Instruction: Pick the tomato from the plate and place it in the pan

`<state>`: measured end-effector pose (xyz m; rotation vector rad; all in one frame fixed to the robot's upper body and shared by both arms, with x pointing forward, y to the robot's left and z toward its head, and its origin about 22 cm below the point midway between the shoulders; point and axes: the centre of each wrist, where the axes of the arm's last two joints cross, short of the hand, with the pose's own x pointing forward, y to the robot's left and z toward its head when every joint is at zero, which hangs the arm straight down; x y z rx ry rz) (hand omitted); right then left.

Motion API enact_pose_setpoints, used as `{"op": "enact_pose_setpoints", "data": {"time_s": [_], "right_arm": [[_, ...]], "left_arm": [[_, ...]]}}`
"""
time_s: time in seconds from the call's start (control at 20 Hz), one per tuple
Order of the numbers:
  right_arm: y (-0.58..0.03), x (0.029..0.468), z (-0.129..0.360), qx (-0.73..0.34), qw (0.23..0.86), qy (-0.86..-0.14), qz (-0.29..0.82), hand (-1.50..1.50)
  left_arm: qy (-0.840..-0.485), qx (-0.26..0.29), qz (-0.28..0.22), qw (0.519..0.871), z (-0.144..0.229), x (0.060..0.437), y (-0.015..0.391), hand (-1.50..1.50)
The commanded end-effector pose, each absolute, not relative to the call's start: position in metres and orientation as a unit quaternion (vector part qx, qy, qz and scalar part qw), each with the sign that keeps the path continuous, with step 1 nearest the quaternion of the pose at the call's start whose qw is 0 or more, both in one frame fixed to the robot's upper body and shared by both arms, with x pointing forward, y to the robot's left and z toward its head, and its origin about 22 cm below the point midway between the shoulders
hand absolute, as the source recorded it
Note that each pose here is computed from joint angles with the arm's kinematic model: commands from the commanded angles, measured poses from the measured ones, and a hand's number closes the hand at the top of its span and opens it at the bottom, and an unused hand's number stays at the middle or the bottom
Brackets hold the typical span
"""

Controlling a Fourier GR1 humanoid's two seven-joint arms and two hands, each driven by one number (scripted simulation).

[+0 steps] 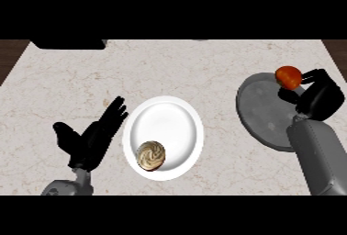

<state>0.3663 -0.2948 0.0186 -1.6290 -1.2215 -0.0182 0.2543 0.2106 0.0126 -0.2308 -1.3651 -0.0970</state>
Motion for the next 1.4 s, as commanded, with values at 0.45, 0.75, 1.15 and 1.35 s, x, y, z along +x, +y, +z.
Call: {"op": "enact_pose_setpoints", "data": {"time_s": [0.45, 0.75, 1.15, 1.35], "right_arm": [[-0.337, 0.365, -0.022, -0.594, 0.657, -0.463, -0.021, -1.5], [-0.331, 0.361, -0.01, -0.549, 0.593, -0.571, -0.145, -1.5], [-0.393, 0.313, -0.023, -0.415, 0.638, -0.621, -0.187, -1.5], [-0.408, 0.271, -0.03, -0.37, 0.65, -0.642, -0.168, -1.5]], "left_arm": [[-0.629, -0.116, -0.052, 0.767, 0.029, 0.263, 0.21, 0.0], [-0.633, -0.107, -0.044, 0.765, 0.018, 0.262, 0.209, 0.0], [-0.627, -0.104, -0.038, 0.771, 0.012, 0.261, 0.222, 0.0], [-0.626, -0.094, -0.031, 0.773, 0.011, 0.256, 0.231, 0.0]]}}
